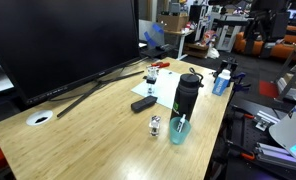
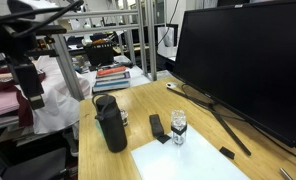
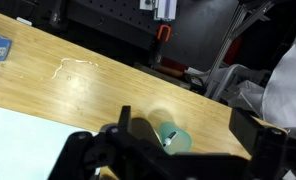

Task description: Move the glass bottle near the blue cup to the right

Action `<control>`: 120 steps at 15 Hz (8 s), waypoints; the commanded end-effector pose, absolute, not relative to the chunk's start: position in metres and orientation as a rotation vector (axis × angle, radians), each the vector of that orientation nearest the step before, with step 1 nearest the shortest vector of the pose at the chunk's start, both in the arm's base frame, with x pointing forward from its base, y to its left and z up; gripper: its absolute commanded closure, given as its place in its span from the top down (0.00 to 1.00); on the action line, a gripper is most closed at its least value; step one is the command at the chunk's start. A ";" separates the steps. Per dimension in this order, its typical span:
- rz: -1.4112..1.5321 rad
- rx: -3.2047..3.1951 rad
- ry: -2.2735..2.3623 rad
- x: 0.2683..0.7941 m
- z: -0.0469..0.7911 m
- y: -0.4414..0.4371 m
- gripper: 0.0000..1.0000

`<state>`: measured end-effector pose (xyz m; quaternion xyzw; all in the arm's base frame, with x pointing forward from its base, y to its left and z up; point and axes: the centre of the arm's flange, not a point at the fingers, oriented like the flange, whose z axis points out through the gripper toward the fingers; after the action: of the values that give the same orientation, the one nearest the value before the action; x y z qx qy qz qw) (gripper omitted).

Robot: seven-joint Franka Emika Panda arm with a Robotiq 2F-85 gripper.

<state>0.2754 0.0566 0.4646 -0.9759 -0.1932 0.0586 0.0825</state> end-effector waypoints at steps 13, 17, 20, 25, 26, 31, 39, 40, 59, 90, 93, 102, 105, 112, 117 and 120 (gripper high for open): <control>0.222 -2.796 -0.935 0.279 0.388 0.163 1.00; 0.198 -2.796 -0.923 0.280 0.395 0.159 1.00; 0.194 -2.796 -0.925 0.279 0.396 0.159 1.00; 0.104 -2.787 -1.020 0.306 0.392 0.191 1.00; 0.073 -2.787 -1.042 0.311 0.391 0.201 1.00; -0.087 -2.736 -1.134 0.338 0.369 0.256 1.00; -0.192 -2.751 -1.119 0.359 0.323 0.284 1.00; -0.183 -2.752 -1.119 0.359 0.321 0.284 1.00; -0.359 -2.860 -0.994 0.463 0.273 0.269 1.00; 0.203 -2.900 -0.786 0.505 0.181 0.223 1.00; 0.202 -2.892 -0.789 0.508 0.180 0.224 0.74; 0.170 -2.861 -0.807 0.506 0.196 0.235 0.18; 0.115 -2.825 -0.861 0.499 0.215 0.253 0.18; -0.124 -2.714 -0.950 0.475 0.310 0.297 0.18; -0.354 -2.725 -0.921 0.459 0.371 0.299 0.18; -0.484 -2.714 -0.766 0.449 0.404 0.282 0.18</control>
<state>0.4691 0.3031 0.3821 -0.9353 -0.3046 -0.1270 0.1275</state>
